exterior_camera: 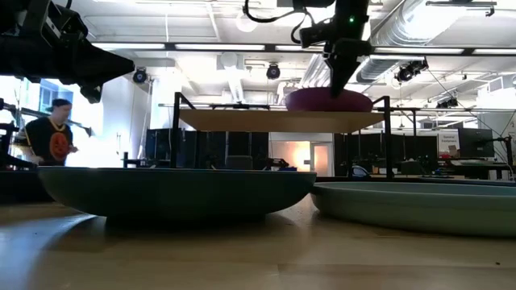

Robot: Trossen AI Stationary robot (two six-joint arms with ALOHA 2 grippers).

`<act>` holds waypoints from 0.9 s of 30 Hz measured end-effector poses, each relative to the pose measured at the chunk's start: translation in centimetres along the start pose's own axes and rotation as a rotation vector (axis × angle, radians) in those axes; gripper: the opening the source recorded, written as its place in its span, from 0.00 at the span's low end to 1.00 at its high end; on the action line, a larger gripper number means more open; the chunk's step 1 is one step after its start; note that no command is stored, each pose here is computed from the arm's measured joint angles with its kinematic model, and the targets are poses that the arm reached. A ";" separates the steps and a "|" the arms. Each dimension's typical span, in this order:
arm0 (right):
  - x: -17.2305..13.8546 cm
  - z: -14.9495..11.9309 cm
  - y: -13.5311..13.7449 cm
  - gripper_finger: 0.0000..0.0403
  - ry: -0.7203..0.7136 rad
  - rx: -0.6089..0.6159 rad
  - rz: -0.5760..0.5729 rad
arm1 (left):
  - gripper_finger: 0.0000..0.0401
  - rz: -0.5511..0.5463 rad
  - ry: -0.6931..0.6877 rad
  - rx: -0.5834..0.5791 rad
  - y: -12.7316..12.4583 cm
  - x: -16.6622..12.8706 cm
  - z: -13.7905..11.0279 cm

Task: Place and stack plates onto a shelf
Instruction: Put the purple plate on the shelf, then put the black plate on the shelf

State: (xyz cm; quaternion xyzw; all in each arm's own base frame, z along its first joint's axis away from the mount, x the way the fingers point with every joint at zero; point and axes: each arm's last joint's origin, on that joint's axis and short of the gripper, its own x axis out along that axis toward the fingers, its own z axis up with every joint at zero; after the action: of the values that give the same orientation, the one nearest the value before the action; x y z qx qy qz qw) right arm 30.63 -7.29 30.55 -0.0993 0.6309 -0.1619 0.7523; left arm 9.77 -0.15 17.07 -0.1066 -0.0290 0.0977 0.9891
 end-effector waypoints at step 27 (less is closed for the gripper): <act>0.0 0.1 0.1 0.23 -0.020 -0.027 0.047 | 0.05 0.000 0.000 0.000 0.0 0.0 0.0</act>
State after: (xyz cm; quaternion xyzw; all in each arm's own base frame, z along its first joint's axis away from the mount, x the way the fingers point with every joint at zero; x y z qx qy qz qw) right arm 30.78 -7.18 30.54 -0.0960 0.6278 -0.1347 0.7606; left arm 9.77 -0.16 17.07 -0.1066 -0.0290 0.0975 0.9891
